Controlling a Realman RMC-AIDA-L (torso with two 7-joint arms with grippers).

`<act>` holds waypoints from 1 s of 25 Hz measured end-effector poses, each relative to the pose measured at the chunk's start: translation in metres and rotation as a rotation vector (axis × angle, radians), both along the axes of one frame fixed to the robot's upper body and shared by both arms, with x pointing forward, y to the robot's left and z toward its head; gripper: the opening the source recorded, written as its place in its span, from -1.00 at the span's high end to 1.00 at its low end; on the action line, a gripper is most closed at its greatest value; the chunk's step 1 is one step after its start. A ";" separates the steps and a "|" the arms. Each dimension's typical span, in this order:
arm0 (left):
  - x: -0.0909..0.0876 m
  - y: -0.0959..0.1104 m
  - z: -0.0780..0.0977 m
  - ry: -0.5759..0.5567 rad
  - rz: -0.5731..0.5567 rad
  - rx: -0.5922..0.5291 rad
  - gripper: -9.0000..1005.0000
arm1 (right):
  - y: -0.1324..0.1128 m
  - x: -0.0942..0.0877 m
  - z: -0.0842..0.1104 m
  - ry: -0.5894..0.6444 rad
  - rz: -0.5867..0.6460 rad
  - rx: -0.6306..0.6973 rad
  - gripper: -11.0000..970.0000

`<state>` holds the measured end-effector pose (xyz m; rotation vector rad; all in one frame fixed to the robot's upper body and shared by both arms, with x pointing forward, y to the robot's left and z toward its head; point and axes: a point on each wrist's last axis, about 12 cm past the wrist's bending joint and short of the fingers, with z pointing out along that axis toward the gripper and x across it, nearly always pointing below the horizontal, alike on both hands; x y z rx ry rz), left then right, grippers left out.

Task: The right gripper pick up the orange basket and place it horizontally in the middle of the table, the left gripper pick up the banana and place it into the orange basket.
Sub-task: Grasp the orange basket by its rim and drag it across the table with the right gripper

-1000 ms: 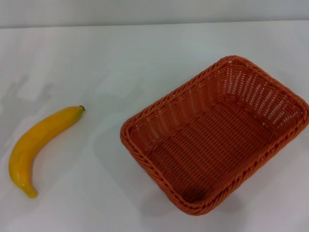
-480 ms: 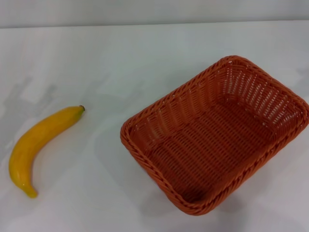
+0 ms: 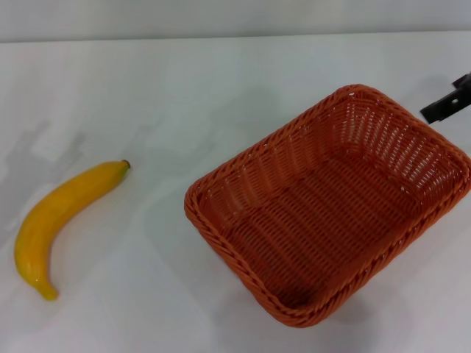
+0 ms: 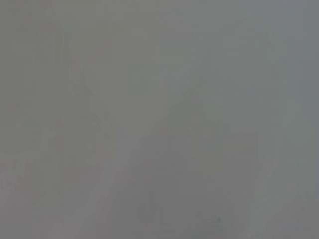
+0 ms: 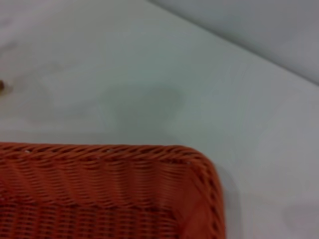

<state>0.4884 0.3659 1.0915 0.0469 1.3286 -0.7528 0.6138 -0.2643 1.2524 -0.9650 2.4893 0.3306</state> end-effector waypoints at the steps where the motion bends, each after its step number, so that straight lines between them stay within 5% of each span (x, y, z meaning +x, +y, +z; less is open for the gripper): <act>1: 0.000 0.000 0.000 0.001 -0.001 0.000 -0.74 | 0.006 0.003 -0.003 0.014 0.006 -0.006 -0.64; 11: 0.002 0.002 0.005 -0.003 -0.011 0.041 -0.74 | 0.038 0.033 -0.025 0.097 -0.022 -0.122 -0.62; 25: 0.007 -0.002 0.005 -0.002 -0.034 0.063 -0.74 | 0.064 0.042 -0.057 0.202 -0.001 -0.166 -0.60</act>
